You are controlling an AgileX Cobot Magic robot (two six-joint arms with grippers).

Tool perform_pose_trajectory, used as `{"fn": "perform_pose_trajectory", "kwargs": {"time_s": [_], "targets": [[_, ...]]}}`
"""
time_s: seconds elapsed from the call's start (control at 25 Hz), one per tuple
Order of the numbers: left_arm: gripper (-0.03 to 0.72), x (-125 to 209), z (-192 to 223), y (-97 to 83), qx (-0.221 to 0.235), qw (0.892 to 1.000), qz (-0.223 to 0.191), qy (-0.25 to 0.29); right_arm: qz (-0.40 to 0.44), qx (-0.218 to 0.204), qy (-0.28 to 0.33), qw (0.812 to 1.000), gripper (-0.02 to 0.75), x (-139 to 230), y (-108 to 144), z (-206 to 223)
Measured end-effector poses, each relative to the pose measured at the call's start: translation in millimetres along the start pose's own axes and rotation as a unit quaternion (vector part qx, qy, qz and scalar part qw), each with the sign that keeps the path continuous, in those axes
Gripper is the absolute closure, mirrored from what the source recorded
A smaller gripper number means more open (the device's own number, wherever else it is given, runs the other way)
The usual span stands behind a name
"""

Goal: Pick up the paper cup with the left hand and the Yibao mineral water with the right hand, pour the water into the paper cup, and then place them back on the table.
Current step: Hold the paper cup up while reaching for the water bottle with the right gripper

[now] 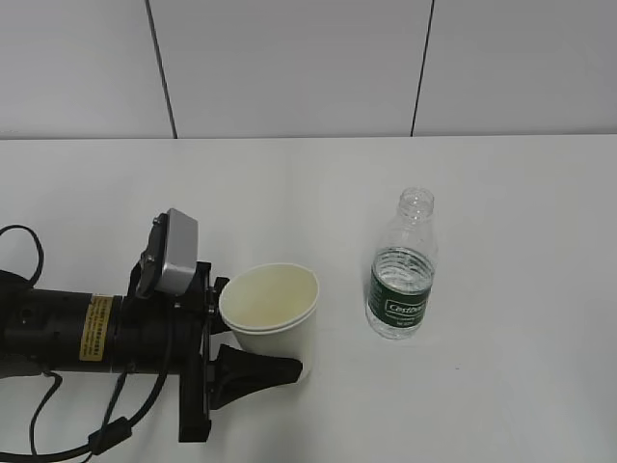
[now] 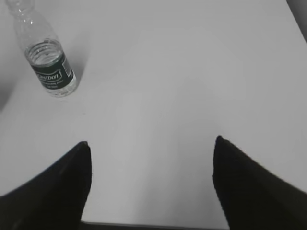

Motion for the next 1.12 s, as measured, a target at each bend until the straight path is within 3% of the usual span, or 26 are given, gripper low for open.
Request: {"fn": "perform_pose_trajectory", "kwargs": {"time_s": [0.08,0.28,0.56,1.0,1.12], "targets": [[0.262,0,0,0.0,0.000,1.000,0.000,0.000,-0.007,0.000,-0.023,1.000,0.161,-6,0,-3],[0.262,0,0,0.1,0.000,1.000,0.000,0.000,-0.022,-0.001,-0.167,0.986,0.161,-37,1,-7],[0.262,0,0,0.4,-0.002,1.000,-0.001,-0.001,-0.046,-0.007,-0.279,0.959,0.161,-39,4,29],[0.263,0,0,1.3,-0.006,1.000,-0.003,-0.002,-0.051,-0.009,-0.246,0.968,0.161,-11,4,67],[0.263,0,0,1.6,-0.007,1.000,-0.003,-0.002,-0.053,-0.009,-0.200,0.978,0.161,-7,5,81]]}}
Point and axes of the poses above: a point on each arm's last joint axis where the gripper is mounted, z pointing out along that axis toward the gripper, y along the wrist's bending axis when the last joint is at zero, x = y × z, the point moved 2 cm from there along z, pointing out along that axis toward the gripper, and after that the axes turned 3 degrees about z, right-handed, at the moved point
